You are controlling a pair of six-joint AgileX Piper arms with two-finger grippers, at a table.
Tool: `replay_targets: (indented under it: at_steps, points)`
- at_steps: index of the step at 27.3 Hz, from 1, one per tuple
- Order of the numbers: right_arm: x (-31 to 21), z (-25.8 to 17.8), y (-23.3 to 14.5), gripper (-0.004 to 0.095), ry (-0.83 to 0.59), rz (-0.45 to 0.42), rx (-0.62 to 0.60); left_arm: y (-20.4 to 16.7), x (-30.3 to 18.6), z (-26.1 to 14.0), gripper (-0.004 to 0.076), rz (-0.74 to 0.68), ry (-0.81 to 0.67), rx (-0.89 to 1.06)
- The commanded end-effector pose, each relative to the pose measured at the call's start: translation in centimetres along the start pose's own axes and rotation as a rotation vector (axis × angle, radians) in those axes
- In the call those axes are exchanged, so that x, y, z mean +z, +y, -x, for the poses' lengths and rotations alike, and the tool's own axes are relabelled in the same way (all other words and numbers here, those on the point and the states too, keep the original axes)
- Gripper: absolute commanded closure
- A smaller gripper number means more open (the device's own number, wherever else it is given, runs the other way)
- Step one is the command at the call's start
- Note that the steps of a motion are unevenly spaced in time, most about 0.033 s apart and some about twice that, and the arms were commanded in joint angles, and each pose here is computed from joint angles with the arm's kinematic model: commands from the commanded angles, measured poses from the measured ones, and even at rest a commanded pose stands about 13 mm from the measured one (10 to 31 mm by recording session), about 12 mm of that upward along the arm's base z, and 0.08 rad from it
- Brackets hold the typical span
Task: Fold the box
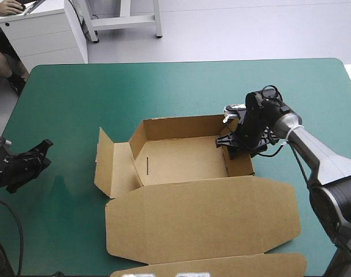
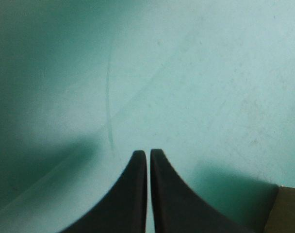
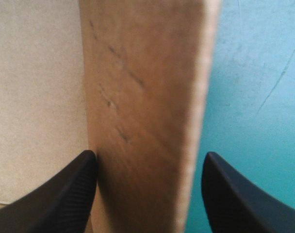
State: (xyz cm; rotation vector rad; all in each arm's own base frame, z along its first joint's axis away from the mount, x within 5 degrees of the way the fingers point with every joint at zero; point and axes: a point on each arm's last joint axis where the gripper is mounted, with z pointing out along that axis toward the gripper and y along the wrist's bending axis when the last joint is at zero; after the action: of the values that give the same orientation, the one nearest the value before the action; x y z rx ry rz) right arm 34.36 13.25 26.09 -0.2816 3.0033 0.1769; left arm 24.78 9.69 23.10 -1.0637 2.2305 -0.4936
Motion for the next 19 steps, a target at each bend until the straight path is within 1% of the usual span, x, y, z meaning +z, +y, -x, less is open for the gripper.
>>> replay_targets:
  at_steps: [1,2,3,6,8,13,19]
  points:
    - [-2.4,-0.3,0.1,0.0512,-0.055,0.010,-0.014,-1.1,-1.2,0.5,0.0718,-0.047,-0.055,-0.007]
    - [-2.4,-0.4,0.0,0.0724,-0.036,0.000,-0.019,-1.1,-1.2,0.5,0.0718,-0.047,-0.055,-0.007]
    - [-2.4,-0.7,0.0,0.0925,-0.011,-0.004,-0.056,-1.1,-1.2,0.5,0.0718,-0.047,-0.055,-0.007]
    - [-2.6,-0.6,-0.1,0.0910,-0.018,-0.009,-0.067,-1.1,-1.2,0.5,0.0718,-0.049,-0.047,-0.007]
    - [-3.5,-0.6,0.0,0.0909,-0.064,-0.003,-0.077,-1.2,-1.2,0.4,0.0718,-0.050,-0.041,-0.002]
    - [-9.2,-1.5,0.3,0.0909,-0.287,0.019,-0.117,-1.1,-1.2,0.6,0.0718,-0.046,-0.058,0.058]
    - [-17.0,-4.4,0.5,0.0909,-0.515,0.043,-0.143,-1.2,-1.2,0.4,0.0718,-0.051,-0.040,0.087]
